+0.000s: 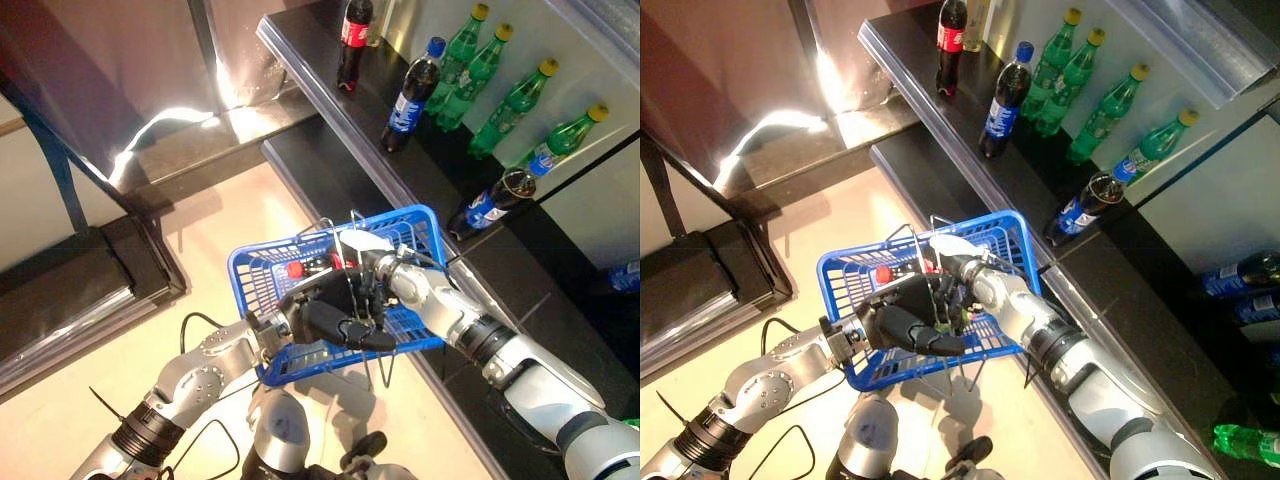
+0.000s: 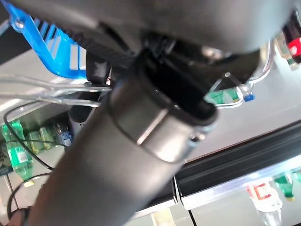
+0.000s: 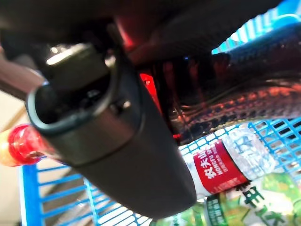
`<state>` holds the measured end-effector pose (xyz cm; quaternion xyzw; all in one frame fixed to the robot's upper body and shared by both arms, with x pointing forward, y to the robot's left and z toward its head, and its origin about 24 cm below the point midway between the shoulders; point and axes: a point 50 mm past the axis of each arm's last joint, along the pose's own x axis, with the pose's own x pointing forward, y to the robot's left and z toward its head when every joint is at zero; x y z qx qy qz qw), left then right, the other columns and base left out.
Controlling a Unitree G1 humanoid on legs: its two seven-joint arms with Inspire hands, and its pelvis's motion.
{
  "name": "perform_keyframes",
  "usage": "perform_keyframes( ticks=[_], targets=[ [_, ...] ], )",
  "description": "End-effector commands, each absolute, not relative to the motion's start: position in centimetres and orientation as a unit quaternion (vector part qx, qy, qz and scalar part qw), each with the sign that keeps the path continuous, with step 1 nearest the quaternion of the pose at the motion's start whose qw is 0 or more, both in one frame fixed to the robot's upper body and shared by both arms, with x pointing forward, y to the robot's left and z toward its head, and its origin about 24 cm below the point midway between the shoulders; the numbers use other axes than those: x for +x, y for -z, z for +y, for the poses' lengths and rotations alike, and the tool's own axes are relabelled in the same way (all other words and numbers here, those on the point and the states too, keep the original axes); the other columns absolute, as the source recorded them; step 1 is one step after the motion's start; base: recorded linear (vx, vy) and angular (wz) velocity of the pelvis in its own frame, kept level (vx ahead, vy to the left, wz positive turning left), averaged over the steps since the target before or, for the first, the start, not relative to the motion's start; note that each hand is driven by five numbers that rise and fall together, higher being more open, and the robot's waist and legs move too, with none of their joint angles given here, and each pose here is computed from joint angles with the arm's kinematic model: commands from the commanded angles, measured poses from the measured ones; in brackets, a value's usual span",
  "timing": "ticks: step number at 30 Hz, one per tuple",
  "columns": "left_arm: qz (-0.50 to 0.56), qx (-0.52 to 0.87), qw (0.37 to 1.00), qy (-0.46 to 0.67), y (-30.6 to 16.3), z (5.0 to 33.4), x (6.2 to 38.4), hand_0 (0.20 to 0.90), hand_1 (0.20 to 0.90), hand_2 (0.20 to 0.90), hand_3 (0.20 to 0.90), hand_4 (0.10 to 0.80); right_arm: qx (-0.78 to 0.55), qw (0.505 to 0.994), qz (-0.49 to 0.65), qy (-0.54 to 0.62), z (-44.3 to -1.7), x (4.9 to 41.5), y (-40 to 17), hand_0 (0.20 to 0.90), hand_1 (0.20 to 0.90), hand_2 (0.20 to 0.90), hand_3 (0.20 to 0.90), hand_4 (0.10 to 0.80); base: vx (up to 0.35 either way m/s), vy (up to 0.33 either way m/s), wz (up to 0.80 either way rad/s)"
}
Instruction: Pick up the drink and place into the basket.
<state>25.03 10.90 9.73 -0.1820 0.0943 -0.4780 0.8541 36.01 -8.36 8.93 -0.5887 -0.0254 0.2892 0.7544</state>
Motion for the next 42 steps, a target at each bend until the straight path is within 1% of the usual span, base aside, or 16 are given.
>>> perform_keyframes(
  ticks=[1,15,16,17,18,19,20,22,23,24,25,26,27,39,42],
  targets=[
    [-0.191,-0.251,0.598,0.737,-20.6,3.9,19.3,0.300,0.300,0.300,0.200,0.100,-0.609,0.717,-0.075,-0.330,-4.6,35.7,-8.9,0.300,0.300,0.300,0.200,0.100,0.000,0.000,0.00],
    [-0.193,-0.246,0.572,0.758,-21.2,3.3,18.8,0.300,0.300,0.300,0.200,0.100,-0.629,0.707,-0.024,-0.323,-4.7,36.1,-7.1,0.300,0.300,0.300,0.200,0.100,0.000,0.000,0.00],
    [-0.194,-0.246,0.570,0.759,-21.3,3.3,18.8,0.300,0.300,0.300,0.200,0.100,-0.632,0.705,-0.020,-0.322,-4.8,36.1,-6.8,0.302,0.302,0.302,0.203,0.103,0.000,0.000,0.00],
    [-0.194,-0.247,0.569,0.760,-21.4,3.3,18.7,0.300,0.300,0.300,0.200,0.100,-0.633,0.704,-0.017,-0.322,-4.8,36.1,-6.7,0.324,0.324,0.324,0.227,0.127,0.000,0.000,0.00],
    [-0.194,-0.247,0.567,0.761,-21.4,3.2,18.7,0.300,0.300,0.300,0.200,0.100,-0.634,0.704,-0.015,-0.321,-4.8,36.1,-6.6,0.328,0.328,0.328,0.233,0.133,0.000,0.000,0.00],
    [-0.194,-0.248,0.566,0.762,-21.4,3.2,18.7,0.300,0.300,0.300,0.200,0.100,-0.635,0.703,-0.012,-0.320,-4.8,36.1,-6.6,0.349,0.349,0.349,0.258,0.158,0.000,0.000,0.00],
    [-0.195,-0.247,0.564,0.763,-21.5,3.2,18.6,0.300,0.300,0.300,0.200,0.100,-0.635,0.704,-0.009,-0.318,-4.8,36.1,-6.4,0.396,0.396,0.396,0.313,0.213,0.000,0.000,0.00],
    [-0.197,-0.246,0.560,0.766,-21.6,3.0,18.5,0.300,0.300,0.300,0.200,0.100,-0.637,0.704,-0.003,-0.314,-4.9,36.2,-6.3,0.422,0.422,0.422,0.343,0.243,-0.004,0.008,0.06],
    [-0.197,-0.246,0.559,0.767,-21.7,2.9,18.5,0.300,0.300,0.300,0.200,0.100,-0.637,0.704,-0.001,-0.313,-4.9,36.2,-6.3,0.476,0.476,0.476,0.406,0.306,-0.006,0.003,0.08],
    [-0.198,-0.245,0.559,0.767,-21.7,2.9,18.5,0.300,0.300,0.300,0.200,0.100,-0.638,0.704,0.000,-0.312,-4.9,36.2,-6.2,0.498,0.498,0.498,0.431,0.331,0.000,0.002,0.07],
    [-0.199,-0.245,0.559,0.767,-21.7,2.9,18.4,0.300,0.300,0.300,0.200,0.100,-0.638,0.704,0.002,-0.310,-4.9,36.2,-6.2,0.559,0.559,0.559,0.502,0.402,0.002,0.003,0.06],
    [-0.200,-0.243,0.558,0.767,-21.8,2.8,18.4,0.300,0.300,0.300,0.200,0.100,-0.639,0.705,0.005,-0.308,-4.9,36.3,-6.1,0.818,0.818,0.818,0.804,0.704,0.002,0.004,0.04],
    [-0.200,-0.243,0.558,0.768,-21.8,2.8,18.4,0.300,0.300,0.300,0.200,0.100,-0.638,0.706,0.006,-0.307,-4.9,36.3,-6.1,0.900,0.900,0.900,0.900,0.800,0.000,0.000,0.00],
    [-0.208,-0.243,0.564,0.761,-22.1,2.7,18.4,0.300,0.300,0.300,0.200,0.100,-0.630,0.717,0.028,-0.298,-5.3,36.3,-5.4,0.900,0.900,0.900,0.900,0.800,0.000,0.000,0.00],
    [-0.211,-0.242,0.576,0.752,-22.2,2.8,18.5,0.300,0.300,0.300,0.200,0.100,-0.617,0.729,0.031,-0.297,-5.2,36.3,-5.4,0.900,0.900,0.900,0.900,0.800,0.000,0.000,0.00]
  ],
)
